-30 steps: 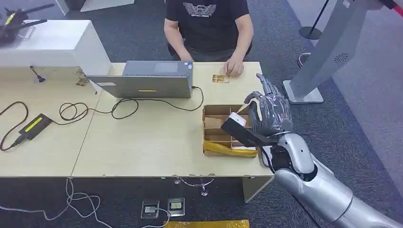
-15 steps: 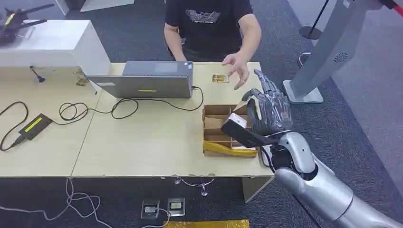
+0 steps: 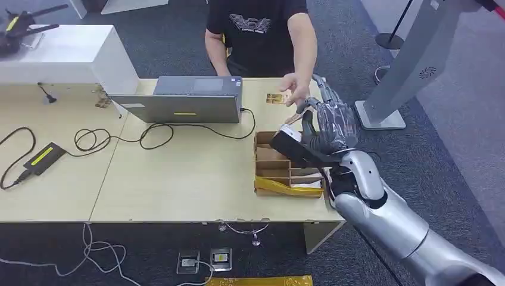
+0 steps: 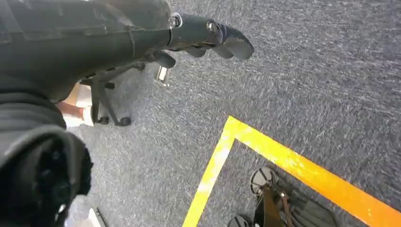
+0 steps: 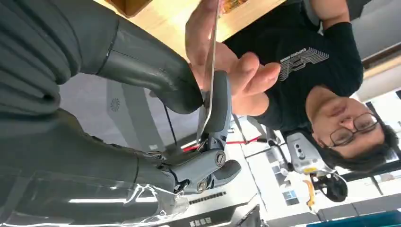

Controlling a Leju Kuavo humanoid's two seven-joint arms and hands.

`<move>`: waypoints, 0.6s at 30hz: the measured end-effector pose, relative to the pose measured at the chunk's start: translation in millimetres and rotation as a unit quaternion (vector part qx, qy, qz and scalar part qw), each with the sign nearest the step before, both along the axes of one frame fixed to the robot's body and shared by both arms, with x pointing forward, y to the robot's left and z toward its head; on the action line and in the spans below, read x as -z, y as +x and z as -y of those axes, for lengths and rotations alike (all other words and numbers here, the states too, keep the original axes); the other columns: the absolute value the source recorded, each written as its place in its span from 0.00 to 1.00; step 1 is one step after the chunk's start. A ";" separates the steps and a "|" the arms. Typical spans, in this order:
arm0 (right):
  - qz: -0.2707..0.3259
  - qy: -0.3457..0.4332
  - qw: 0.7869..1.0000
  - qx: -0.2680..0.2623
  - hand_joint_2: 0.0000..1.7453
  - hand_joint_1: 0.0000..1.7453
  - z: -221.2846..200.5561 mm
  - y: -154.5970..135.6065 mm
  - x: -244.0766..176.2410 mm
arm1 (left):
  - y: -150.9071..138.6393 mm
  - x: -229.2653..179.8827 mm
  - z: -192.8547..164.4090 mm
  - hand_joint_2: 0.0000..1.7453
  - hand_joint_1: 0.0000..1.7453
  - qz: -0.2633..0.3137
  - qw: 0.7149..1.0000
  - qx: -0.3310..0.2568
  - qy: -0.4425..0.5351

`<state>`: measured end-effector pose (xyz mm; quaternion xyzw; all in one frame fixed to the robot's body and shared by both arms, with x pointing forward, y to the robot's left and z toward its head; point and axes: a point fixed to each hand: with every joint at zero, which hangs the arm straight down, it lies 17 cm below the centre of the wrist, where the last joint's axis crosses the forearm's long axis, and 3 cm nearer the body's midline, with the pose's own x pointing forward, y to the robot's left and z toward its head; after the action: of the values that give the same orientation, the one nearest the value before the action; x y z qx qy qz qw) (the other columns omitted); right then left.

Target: Pass the card to the sensor for recognition and then transmit it.

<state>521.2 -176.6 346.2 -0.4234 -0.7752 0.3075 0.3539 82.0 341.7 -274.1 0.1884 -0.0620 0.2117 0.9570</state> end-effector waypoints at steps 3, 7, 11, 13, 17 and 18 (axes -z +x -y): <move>-0.005 -0.001 1.000 0.006 1.00 1.00 2.3 3.6 3.3 | 2.7 -0.3 0.9 0.00 0.00 0.002 1.000 0.003 0.000; -0.013 -0.003 1.000 0.017 1.00 1.00 7.5 8.1 9.4 | 5.5 -0.6 1.9 0.00 0.00 0.001 1.000 0.004 -0.002; -0.021 -0.011 0.999 0.030 1.00 0.19 12.8 13.5 17.9 | 7.5 -0.8 4.4 0.00 0.00 0.001 1.000 0.004 -0.004; -0.023 -0.014 0.999 0.033 1.00 0.00 14.1 14.8 20.1 | 7.5 -0.7 5.3 0.00 0.00 0.001 1.000 0.004 -0.004; -0.029 -0.016 0.999 0.040 1.00 0.00 16.2 17.5 25.8 | 7.8 -0.7 6.0 0.00 0.00 0.001 1.000 0.004 -0.005; -0.031 -0.017 0.998 0.043 1.00 0.00 17.7 18.2 28.0 | 8.0 -0.7 6.1 0.00 0.00 0.001 1.000 0.004 -0.005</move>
<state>539.5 -194.2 318.2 -0.4530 -0.7393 0.3183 0.3834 90.1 335.6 -273.4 0.1827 -0.0631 0.2079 0.9589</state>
